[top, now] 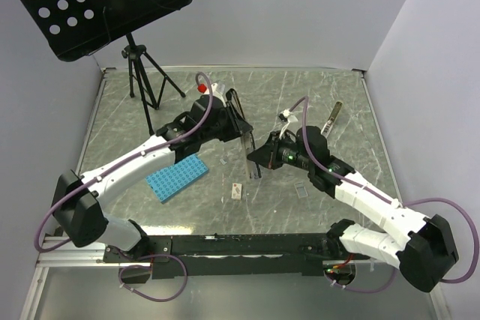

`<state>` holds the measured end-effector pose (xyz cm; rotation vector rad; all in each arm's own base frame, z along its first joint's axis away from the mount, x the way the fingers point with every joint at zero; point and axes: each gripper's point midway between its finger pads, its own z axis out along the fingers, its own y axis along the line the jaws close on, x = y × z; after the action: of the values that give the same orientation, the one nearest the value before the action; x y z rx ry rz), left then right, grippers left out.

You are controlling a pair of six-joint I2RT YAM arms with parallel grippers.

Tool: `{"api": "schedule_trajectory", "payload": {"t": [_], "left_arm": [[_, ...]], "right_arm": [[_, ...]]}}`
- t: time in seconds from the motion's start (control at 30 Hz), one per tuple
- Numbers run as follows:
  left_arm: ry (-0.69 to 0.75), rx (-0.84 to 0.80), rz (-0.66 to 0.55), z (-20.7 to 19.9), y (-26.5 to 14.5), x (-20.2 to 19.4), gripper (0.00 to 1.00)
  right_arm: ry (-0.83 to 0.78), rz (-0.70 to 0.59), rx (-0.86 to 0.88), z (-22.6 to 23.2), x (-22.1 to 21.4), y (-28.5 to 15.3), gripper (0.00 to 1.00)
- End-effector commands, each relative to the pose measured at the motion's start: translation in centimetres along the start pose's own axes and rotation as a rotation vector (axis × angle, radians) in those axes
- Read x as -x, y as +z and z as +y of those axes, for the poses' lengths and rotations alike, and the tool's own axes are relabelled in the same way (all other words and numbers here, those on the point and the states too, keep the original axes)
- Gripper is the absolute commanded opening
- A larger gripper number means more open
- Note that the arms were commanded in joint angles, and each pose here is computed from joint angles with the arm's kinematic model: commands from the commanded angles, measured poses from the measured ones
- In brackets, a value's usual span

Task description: Unload the staples from the stapler

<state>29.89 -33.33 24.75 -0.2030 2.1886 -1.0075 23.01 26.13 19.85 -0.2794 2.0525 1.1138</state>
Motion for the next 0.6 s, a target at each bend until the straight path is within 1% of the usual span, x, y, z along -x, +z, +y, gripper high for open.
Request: {"api": "schedule_trajectory", "payload": {"t": [0.0, 0.07, 0.1, 0.17, 0.2, 0.27, 0.3, 0.37, 0.43, 0.57], "left_arm": [[-0.024, -0.199, -0.076, -4.8, -3.1, 3.1, 0.27], [-0.021, -0.202, -0.072, -4.7, -3.2, 3.3, 0.42], [-0.019, -0.205, -0.061, -4.6, -3.2, 3.1, 0.55], [-0.006, -0.209, -0.054, -4.6, -3.4, 3.1, 0.65], [-0.001, -0.211, -0.054, -4.6, -3.5, 3.1, 0.74], [0.024, -0.229, -0.046, -5.0, -4.0, 3.2, 0.82], [0.033, -0.237, -0.041, -5.2, -4.1, 3.2, 0.88], [0.072, -0.252, -0.027, -5.5, -4.5, 3.1, 0.93], [0.108, -0.259, -0.012, -5.5, -4.8, 2.9, 0.95], [0.232, -0.212, -0.026, -3.9, -5.5, 2.7, 0.99]], "right_arm": [[-0.006, -0.107, -0.076, -0.4, 3.0, -0.6, 0.00], [-0.005, -0.099, -0.096, -0.7, 3.0, -0.8, 0.00], [-0.007, -0.099, -0.102, -0.7, 3.1, -0.9, 0.00], [-0.007, -0.083, -0.125, -0.9, 3.1, -0.9, 0.00], [-0.005, -0.073, -0.142, -1.3, 3.0, -0.8, 0.00], [-0.006, -0.061, -0.179, -1.7, 3.2, -0.8, 0.00], [-0.005, -0.054, -0.192, -2.1, 3.1, -0.6, 0.00], [-0.011, -0.052, -0.224, -2.5, 3.5, -0.5, 0.00], [-0.020, -0.052, -0.249, -3.1, 3.9, -0.5, 0.00], [-0.033, -0.057, -0.360, -5.5, 5.7, -0.8, 0.00]]}}
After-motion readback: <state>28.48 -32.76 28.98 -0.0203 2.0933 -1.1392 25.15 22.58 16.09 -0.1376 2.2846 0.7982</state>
